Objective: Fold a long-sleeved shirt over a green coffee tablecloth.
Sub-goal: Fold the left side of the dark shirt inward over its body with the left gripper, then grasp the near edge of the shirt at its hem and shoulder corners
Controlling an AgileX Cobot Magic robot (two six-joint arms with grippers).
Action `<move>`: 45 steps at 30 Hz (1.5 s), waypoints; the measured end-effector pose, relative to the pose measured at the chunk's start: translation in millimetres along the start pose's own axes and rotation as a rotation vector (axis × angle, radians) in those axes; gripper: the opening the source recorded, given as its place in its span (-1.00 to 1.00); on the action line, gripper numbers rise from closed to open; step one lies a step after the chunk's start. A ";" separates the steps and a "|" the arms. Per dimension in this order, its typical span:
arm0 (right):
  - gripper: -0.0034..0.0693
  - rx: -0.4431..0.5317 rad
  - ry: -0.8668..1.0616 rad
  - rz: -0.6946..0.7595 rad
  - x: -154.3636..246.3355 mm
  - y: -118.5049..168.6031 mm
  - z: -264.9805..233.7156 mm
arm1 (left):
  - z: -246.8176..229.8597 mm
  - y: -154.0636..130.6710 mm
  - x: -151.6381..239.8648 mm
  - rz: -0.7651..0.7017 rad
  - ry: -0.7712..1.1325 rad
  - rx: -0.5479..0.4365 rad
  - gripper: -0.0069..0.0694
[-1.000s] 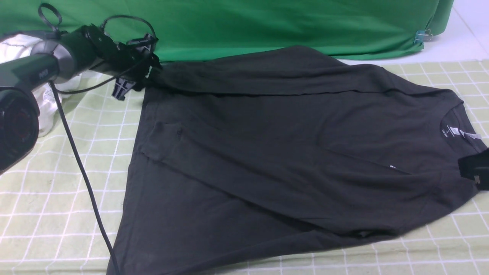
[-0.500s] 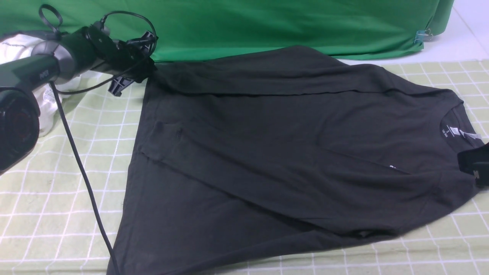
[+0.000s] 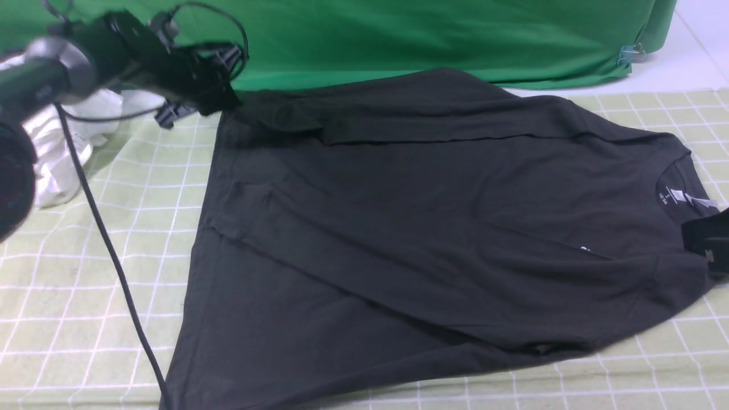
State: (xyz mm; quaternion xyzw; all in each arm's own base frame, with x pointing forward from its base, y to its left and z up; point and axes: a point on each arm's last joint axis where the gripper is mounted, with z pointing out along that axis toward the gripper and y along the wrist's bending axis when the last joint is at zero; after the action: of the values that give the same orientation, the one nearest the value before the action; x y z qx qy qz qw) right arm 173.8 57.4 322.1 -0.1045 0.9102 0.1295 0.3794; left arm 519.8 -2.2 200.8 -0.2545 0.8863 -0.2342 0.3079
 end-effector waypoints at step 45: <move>-0.88 0.021 -0.044 -0.050 -4.0 -1.8 -0.1 | -127.7 29.1 166.8 0.114 0.309 -0.267 -0.78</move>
State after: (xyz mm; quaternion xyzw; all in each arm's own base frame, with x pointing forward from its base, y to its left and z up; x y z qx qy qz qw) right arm 177.0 56.0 324.8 -0.1202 0.9001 0.1127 0.4033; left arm 312.5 -46.3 202.5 -0.2037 0.9591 -0.1332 0.1447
